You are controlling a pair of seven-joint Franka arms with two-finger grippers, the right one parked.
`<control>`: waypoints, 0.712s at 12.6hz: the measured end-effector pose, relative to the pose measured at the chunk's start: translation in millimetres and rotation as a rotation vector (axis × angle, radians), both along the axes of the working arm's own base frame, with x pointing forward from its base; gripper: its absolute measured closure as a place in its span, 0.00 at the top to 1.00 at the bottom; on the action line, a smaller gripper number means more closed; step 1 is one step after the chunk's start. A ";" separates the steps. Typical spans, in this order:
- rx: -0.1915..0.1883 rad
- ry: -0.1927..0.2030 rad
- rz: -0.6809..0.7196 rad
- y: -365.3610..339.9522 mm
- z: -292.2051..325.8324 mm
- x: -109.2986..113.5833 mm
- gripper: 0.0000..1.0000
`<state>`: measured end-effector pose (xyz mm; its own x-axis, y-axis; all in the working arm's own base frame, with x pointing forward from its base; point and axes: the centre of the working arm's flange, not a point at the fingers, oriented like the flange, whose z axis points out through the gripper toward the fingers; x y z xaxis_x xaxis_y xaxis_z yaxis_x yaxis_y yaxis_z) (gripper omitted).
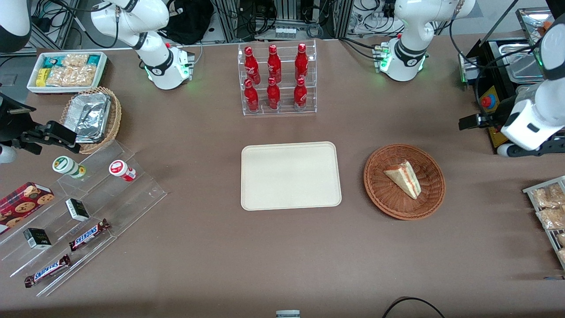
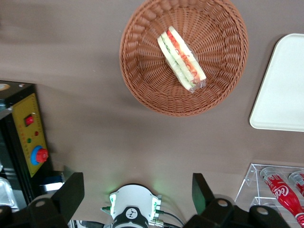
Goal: Place sandwich from basket to tray
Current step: 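Move the left gripper over the wicker basket above the sandwich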
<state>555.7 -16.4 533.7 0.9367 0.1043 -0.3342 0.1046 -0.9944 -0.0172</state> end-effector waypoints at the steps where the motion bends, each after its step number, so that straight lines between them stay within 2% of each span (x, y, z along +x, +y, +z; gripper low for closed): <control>1: -0.003 0.021 -0.001 -1.1 -12.1 4.4 1.00; 7: -0.007 0.133 -0.022 -13.4 -78.7 24.1 1.00; 9: -0.009 0.145 -0.030 -19.0 -95.9 29.9 1.00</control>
